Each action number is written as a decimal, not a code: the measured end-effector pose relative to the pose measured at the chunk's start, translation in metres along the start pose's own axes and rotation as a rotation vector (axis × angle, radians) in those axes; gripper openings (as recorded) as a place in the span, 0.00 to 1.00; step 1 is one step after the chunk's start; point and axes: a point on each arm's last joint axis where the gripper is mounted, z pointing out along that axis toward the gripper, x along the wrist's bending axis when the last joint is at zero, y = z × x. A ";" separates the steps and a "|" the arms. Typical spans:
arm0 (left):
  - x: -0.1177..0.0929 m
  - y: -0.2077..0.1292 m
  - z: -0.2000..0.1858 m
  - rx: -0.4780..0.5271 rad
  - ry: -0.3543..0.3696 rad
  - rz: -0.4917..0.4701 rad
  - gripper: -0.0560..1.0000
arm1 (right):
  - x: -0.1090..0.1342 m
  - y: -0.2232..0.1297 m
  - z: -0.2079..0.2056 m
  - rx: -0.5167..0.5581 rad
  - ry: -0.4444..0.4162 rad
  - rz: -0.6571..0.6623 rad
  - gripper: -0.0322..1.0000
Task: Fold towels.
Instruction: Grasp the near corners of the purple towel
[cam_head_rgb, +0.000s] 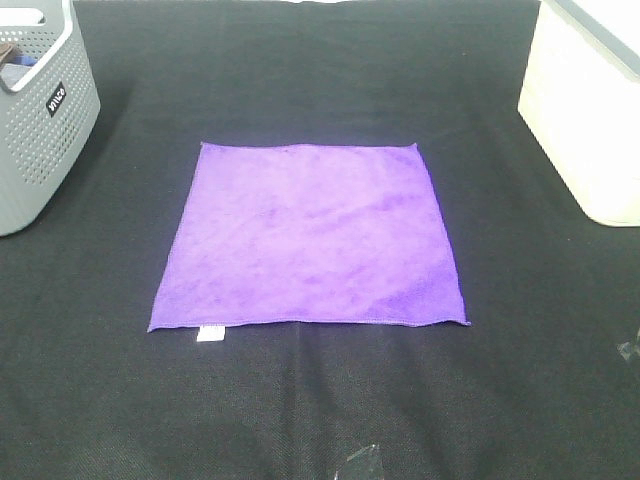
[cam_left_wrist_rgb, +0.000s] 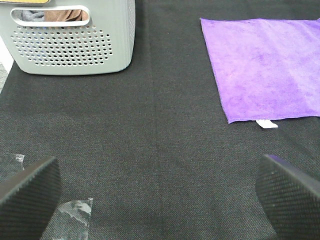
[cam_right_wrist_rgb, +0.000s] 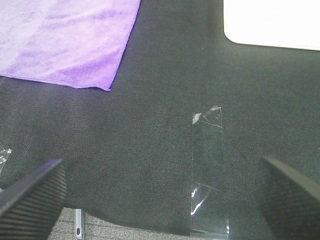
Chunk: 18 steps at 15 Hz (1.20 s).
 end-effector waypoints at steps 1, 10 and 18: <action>0.000 0.000 0.000 0.000 0.000 0.000 0.99 | 0.000 0.000 0.000 0.000 0.000 0.000 0.97; 0.000 0.000 0.000 0.000 0.000 0.000 0.99 | 0.000 0.000 0.000 0.000 0.000 0.000 0.97; 0.000 0.000 0.000 0.000 0.000 0.000 0.99 | 0.000 0.000 0.000 0.000 0.000 0.000 0.97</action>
